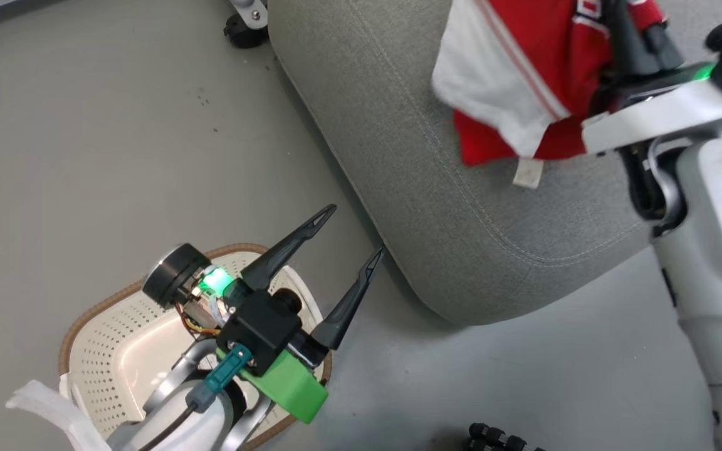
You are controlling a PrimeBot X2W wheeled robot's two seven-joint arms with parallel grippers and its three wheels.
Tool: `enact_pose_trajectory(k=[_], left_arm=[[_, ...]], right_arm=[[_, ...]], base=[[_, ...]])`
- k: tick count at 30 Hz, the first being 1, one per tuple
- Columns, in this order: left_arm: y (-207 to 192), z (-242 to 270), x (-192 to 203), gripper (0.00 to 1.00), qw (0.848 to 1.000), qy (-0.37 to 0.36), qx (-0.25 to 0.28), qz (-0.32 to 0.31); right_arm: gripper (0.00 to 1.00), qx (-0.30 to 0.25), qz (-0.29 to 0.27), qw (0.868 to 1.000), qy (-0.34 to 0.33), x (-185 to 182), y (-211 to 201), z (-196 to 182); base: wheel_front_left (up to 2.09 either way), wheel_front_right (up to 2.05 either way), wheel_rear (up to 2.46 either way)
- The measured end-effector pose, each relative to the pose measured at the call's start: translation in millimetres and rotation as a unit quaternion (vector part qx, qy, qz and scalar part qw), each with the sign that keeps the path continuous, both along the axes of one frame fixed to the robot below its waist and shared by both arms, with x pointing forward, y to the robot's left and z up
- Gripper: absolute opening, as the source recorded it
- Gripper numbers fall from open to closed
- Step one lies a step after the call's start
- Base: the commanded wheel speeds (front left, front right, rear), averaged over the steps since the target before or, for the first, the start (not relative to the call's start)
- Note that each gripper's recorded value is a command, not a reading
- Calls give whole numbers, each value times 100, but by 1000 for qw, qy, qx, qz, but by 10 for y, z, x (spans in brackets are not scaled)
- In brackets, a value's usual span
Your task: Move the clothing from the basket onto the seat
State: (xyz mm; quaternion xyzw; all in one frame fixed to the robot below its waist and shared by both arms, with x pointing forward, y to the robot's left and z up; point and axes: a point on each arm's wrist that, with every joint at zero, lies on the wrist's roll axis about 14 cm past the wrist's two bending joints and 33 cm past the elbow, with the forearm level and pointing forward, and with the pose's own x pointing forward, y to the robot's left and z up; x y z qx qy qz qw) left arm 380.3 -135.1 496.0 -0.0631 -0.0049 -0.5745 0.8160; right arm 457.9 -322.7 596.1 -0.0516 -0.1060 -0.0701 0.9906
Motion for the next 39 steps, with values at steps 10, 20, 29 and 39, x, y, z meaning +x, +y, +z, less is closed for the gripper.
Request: enact_pose_trajectory(k=[10,20,29,39], left_arm=[[147,-59,335,100,999,-19,-11,27],[261,-395,460,100,999,8,-1,39],[339,-471,506,100,999,13,5,53],[501,-212,600,100,993,4,-28,115]], right_arm=[[0,-45,-57,997,-19,457,-605,336],[100,26,-132,986,103,596,-1047,-822],[100,55,-148,978,137,426,-993,-1273],[100,36,-125,986,108,11,-548,-1179]], base=[[0,0,0],[0,0,0],[0,0,0],[0,0,0]])
